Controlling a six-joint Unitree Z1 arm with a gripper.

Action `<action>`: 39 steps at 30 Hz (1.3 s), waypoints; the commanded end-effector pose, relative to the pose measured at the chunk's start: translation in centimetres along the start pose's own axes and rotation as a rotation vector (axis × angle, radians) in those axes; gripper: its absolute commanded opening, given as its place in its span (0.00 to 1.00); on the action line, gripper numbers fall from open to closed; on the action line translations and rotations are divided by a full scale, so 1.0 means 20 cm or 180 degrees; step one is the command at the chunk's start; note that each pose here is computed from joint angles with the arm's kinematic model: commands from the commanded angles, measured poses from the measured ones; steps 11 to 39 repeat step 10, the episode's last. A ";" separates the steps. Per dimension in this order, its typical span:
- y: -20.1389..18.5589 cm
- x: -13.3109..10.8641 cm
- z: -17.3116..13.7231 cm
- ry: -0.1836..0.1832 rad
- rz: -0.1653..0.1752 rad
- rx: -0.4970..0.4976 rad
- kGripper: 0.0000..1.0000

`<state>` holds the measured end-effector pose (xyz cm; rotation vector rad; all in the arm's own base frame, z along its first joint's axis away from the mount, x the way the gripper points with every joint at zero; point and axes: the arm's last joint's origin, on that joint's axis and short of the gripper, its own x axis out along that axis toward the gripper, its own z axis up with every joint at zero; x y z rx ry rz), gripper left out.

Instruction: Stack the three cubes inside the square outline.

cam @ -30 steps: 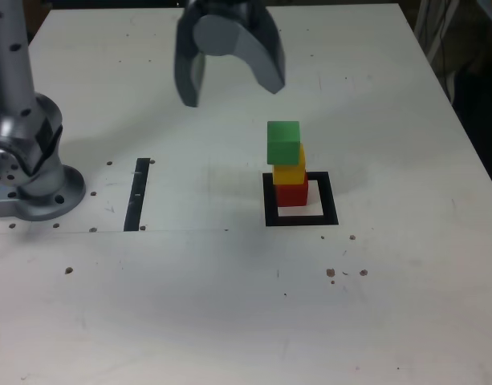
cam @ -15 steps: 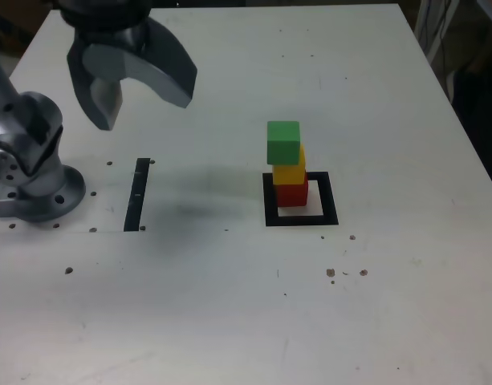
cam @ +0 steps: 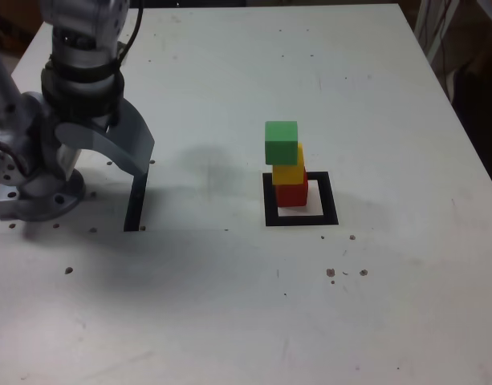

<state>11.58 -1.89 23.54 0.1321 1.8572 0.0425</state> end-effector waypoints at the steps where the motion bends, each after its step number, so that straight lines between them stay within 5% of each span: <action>1: 0.00 0.01 -0.01 0.0055 0.0011 -0.0011 1.00; 10: -0.01 -0.04 0.02 -0.0094 -0.0059 -0.0018 0.99; 39: -0.01 -0.04 0.02 -0.0094 -0.0059 -0.0018 0.99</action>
